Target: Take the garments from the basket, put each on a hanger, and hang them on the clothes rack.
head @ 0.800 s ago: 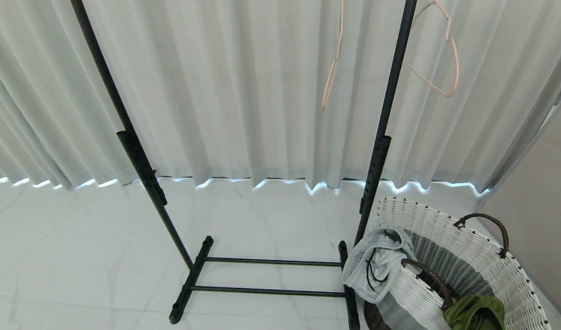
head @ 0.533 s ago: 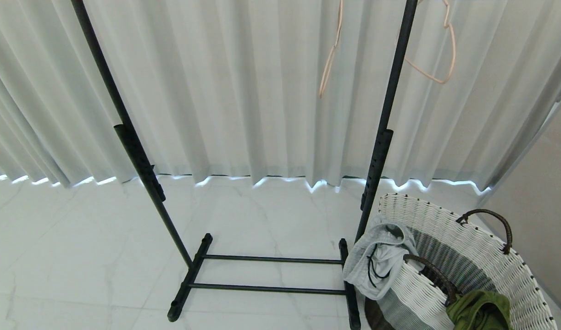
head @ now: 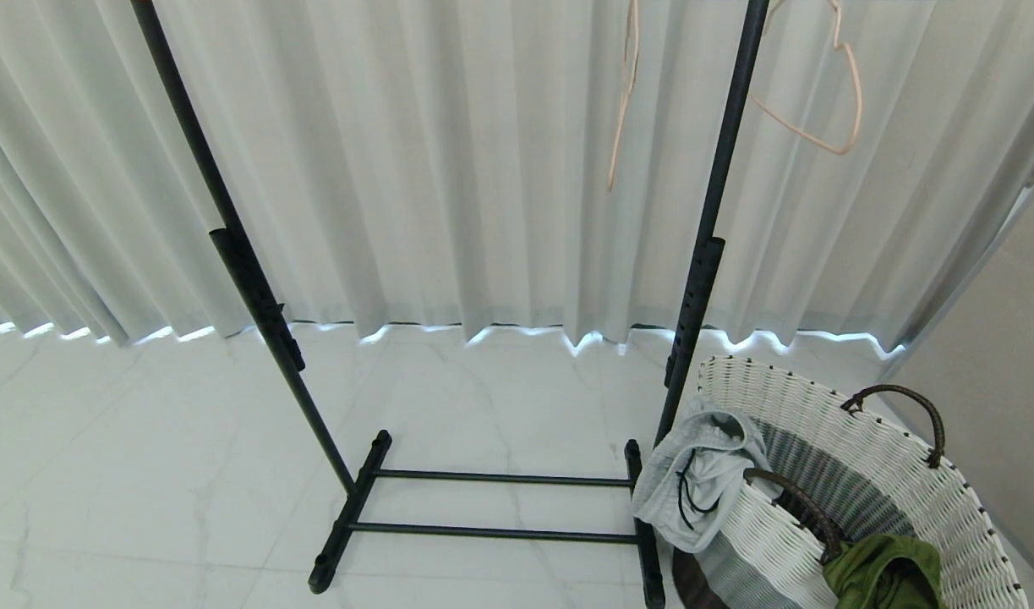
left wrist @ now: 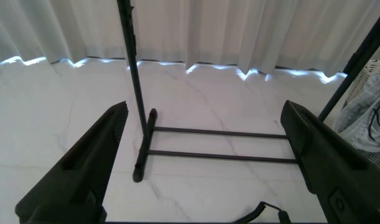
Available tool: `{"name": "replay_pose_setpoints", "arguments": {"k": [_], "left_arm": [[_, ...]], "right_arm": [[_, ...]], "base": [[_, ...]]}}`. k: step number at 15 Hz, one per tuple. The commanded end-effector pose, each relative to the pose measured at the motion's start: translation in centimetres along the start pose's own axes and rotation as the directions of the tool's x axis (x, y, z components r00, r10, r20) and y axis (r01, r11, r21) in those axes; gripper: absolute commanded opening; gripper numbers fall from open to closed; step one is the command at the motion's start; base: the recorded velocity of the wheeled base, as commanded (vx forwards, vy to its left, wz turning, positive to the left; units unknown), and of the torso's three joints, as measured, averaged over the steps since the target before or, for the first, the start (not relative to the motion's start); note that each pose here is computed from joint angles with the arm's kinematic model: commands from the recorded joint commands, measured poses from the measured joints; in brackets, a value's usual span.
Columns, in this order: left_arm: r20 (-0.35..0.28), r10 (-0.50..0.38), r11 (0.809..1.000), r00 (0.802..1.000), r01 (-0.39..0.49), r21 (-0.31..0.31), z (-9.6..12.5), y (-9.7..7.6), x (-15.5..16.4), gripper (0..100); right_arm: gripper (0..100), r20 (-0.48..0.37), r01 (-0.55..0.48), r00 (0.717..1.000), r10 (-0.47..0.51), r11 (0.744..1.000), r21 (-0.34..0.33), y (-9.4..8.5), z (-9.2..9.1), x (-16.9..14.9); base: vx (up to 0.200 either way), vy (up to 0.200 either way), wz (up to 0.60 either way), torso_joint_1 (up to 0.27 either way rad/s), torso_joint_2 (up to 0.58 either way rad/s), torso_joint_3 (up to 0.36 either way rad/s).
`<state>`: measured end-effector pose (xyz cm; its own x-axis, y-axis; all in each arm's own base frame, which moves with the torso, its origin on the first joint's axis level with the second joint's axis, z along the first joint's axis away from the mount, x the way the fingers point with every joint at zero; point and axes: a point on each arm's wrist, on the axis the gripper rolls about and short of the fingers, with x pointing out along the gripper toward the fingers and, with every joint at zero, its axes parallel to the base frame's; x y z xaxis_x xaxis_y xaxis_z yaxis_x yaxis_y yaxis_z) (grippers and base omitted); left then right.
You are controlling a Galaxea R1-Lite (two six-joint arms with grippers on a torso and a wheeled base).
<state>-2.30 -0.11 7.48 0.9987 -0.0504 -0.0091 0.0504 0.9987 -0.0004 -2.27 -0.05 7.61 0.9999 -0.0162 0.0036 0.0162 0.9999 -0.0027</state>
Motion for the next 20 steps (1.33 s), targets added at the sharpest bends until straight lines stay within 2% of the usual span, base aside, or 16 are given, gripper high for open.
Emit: {"name": "replay_pose_setpoints", "arguments": {"k": [1,3,4,5,6,7,8,10,12,13,15,16,17,19,20], "left_arm": [[0.0,0.0,1.0,1.0,0.0,0.0,0.0,0.0,0.0,100],[0.0,0.0,1.0,1.0,0.0,0.0,0.0,0.0,0.0,100],[0.0,0.0,1.0,1.0,0.0,0.0,0.0,0.0,0.0,100],[-0.002,0.0,1.0,1.0,0.0,0.0,0.0,0.0,0.0,100],[0.0,0.0,1.0,1.0,0.0,0.0,0.0,0.0,0.0,100],[0.0,0.0,1.0,1.0,0.0,0.0,0.0,0.0,0.0,100],[0.0,0.0,1.0,1.0,0.0,0.0,0.0,0.0,0.0,100],[0.0,0.0,1.0,1.0,0.0,0.0,0.0,0.0,0.0,100],[0.0,0.0,1.0,1.0,0.0,0.0,0.0,0.0,0.0,100],[0.0,0.0,1.0,1.0,0.0,0.0,0.0,0.0,0.0,100],[0.0,0.0,1.0,1.0,0.0,0.0,0.0,0.0,0.0,100],[0.0,0.0,1.0,1.0,0.0,0.0,0.0,0.0,0.0,100],[0.0,0.0,1.0,1.0,0.0,0.0,0.0,0.0,0.0,100],[0.0,0.0,1.0,1.0,0.0,0.0,0.0,0.0,0.0,100],[0.0,0.0,1.0,1.0,0.0,0.0,0.0,0.0,0.0,100]], "right_arm": [[100,0.001,-0.001,1.0,0.001,1.0,-0.013,0.0,0.0,0.0],[100,0.046,-0.019,0.999,0.021,0.999,-0.039,0.0,0.7,-0.1],[100,0.076,-0.043,0.996,0.045,0.999,-0.032,0.1,2.1,-0.4],[100,0.021,-0.092,0.995,0.093,0.995,-0.032,0.0,4.7,-0.2],[100,-0.017,-0.113,0.993,0.113,0.992,-0.053,0.0,5.6,0.2],[100,-0.142,-0.153,0.981,0.13,0.975,-0.162,0.1,6.2,1.6],[100,-0.224,-0.183,0.966,0.129,0.953,-0.24,0.2,6.3,2.7],[100,-0.363,-0.263,0.924,0.119,0.887,-0.379,0.4,6.8,5.4],[100,-0.481,-0.353,0.87,0.11,0.82,-0.451,0.7,6.7,8.0],[100,-0.536,-0.401,0.838,0.097,0.776,-0.487,0.8,6.3,9.4],[100,-0.611,-0.477,0.787,0.085,0.712,-0.515,1.0,5.4,12.3],[100,-0.63,-0.498,0.772,0.084,0.695,-0.518,1.1,4.9,13.1],[100,-0.673,-0.542,0.735,0.081,0.666,-0.513,1.1,3.6,13.9],[100,-0.713,-0.582,0.697,0.078,0.642,-0.499,1.2,2.1,14.6],[100,-0.726,-0.591,0.683,0.075,0.642,-0.489,1.2,1.5,15.3]], "base": [[0.0,0.0,0.0,0.0,0.0,0.0],[0.0,0.0,0.0,0.0,0.0,0.0],[0.0,0.0,0.0,0.0,0.0,0.0],[0.0,0.0,0.0,0.0,0.0,0.0],[0.0,0.0,0.0,0.0,0.0,0.0],[0.0,0.0,0.0,0.0,0.0,0.0],[0.0,0.0,0.0,0.0,0.0,0.0],[0.0,0.0,0.0,0.0,0.0,0.0],[0.0,0.0,0.0,0.0,0.0,0.0],[0.0,0.0,0.0,0.0,0.0,0.0],[0.0,0.0,0.0,0.0,0.0,0.0],[0.0,0.0,0.0,0.0,0.0,0.0],[0.0,0.0,0.0,0.0,0.0,0.0],[0.0,0.0,0.0,0.0,0.0,0.0],[0.0,0.0,0.0,0.0,0.0,0.0]]}}
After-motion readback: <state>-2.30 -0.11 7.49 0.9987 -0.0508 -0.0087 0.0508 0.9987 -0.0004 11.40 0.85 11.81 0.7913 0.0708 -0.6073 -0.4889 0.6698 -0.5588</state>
